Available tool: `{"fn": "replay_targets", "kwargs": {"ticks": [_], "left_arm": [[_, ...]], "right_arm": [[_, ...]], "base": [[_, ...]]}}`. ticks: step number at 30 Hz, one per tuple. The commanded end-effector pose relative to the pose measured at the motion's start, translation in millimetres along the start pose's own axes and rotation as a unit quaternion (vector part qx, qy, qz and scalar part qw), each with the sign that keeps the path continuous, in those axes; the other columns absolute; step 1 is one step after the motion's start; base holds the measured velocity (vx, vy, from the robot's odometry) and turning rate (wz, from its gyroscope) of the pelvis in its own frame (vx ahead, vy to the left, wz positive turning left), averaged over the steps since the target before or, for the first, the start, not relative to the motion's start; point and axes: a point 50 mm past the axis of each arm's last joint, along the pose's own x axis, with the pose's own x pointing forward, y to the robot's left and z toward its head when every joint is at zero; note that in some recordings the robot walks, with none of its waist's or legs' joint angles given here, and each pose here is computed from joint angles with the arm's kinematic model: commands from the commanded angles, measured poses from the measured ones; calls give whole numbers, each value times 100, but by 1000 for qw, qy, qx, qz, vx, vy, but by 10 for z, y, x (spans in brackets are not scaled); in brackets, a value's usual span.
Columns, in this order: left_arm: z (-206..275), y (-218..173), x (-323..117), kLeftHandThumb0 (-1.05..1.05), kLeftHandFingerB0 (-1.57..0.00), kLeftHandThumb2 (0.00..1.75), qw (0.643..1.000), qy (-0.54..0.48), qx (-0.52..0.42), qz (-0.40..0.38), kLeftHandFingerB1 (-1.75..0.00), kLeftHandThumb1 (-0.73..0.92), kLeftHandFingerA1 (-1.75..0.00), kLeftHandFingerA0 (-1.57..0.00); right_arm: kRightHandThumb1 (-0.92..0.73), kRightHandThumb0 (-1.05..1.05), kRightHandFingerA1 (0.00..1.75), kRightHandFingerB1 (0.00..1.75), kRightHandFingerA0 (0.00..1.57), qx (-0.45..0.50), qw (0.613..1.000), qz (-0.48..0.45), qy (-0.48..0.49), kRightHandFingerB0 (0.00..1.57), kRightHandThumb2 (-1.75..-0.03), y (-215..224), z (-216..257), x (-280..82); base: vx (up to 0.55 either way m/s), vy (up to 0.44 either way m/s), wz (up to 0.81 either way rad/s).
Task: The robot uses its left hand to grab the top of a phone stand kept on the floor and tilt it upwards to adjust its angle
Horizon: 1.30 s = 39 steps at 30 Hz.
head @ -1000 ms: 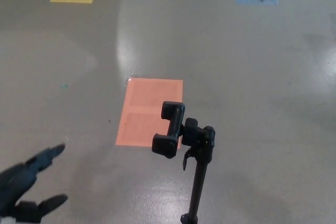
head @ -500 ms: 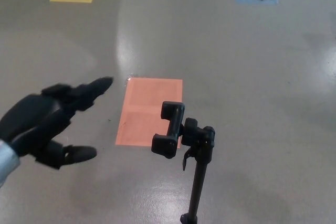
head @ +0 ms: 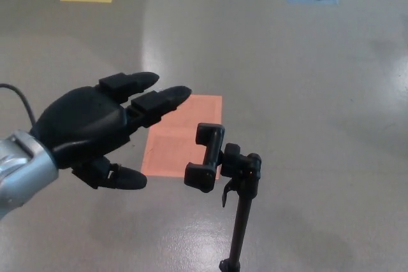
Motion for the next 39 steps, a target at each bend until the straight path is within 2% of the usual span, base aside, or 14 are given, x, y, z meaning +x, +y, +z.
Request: {"fn": "replay_targets", "kwargs": {"ticks": [1, 5, 6, 7, 8, 15, 16, 17, 18, 19, 28, 32, 33, 39], "left_arm": [[18, 9, 38, -95, 0, 94, 999, 7, 35, -23, -4, 62, 0, 0], [53, 43, 63, -99, 0, 97, 999, 3, 45, -26, -2, 66, 0, -2], [86, 65, 83, -97, 0, 97, 998, -1, 49, -30, -2, 66, -5, -5], [99, 73, 90, -97, 0, 97, 998, -2, 51, -31, -2, 66, -6, -6], [118, 84, 102, -95, 0, 94, 998, -3, 52, -34, -2, 63, -8, -7], [160, 120, 145, -95, 0, 93, 998, -3, 52, -36, -1, 63, -12, -10], [164, 129, 157, -93, 0, 92, 998, -4, 51, -33, -3, 61, -14, -10], [170, 134, 166, -91, 0, 91, 998, -3, 50, -32, -4, 59, -13, -9], [179, 138, 174, -91, 0, 91, 998, -3, 50, -32, -4, 59, -13, -9], [193, 136, 181, -88, 0, 89, 998, -4, 51, -33, -5, 57, -14, -9], [266, 106, 221, -87, 0, 92, 998, -4, 50, -46, -8, 57, -15, -7], [259, 68, 228, -89, 0, 92, 997, 0, 53, -53, -7, 58, -14, -6], [252, 65, 228, -91, 0, 93, 997, 2, 52, -54, -6, 59, -13, -7], [203, 59, 225, -91, 0, 94, 997, 7, 60, -51, -6, 59, -18, -8]], "right_arm": [[-82, -74, 32, 26, 12, -6, 1000, -4, 12, 15, -66, -75, -47, -21], [-81, -74, 33, 26, 12, -9, 1000, -3, 12, 14, -65, -69, -42, -19], [-66, -86, 44, 39, 5, -11, 1000, -1, 15, 7, -99, -65, -42, -17], [-65, -85, 43, 40, 4, -10, 1000, 0, 15, 10, -99, -66, -42, -17], [-50, -37, 51, 49, 1, -10, 1000, 0, 14, 0, -107, -70, -41, -19], [-65, -86, 43, 38, 4, -9, 1000, 1, 14, 7, -97, -91, -20, -16], [-81, -71, 32, 25, 12, -9, 1000, 0, 14, 14, -63, -97, -10, -14], [-65, -85, 43, 40, 3, -11, 1000, -1, 14, 10, -98, -98, -2, -12], [-65, -85, 43, 40, 3, -14, 1000, -2, 14, 10, -98, -99, 5, -10], [-48, -37, 51, 49, 1, -17, 1000, -2, 14, 0, -106, -98, 4, -10], [-49, -37, 51, 49, 1, -18, 1000, -1, 13, 0, -106, -111, 30, -7], [-48, -37, 51, 49, 1, -24, 1000, -1, 13, 0, -106, -128, 33, -10], [-81, -73, 34, 28, 16, -28, 1000, -2, 13, 17, -65, -132, 40, -9], [-80, -73, 35, 29, 16, -24, 1000, -3, 5, 18, -65, -155, 74, -8]], "base": [[0, 0, 0], [0, 0, 0], [0, 0, 0], [0, 0, 0], [0, 0, 0], [0, 0, 0], [0, 0, 0], [0, 0, 0], [0, 0, 0], [0, 0, 0], [0, 0, 0], [0, 0, 0], [0, 0, 0], [0, 0, 0]]}}
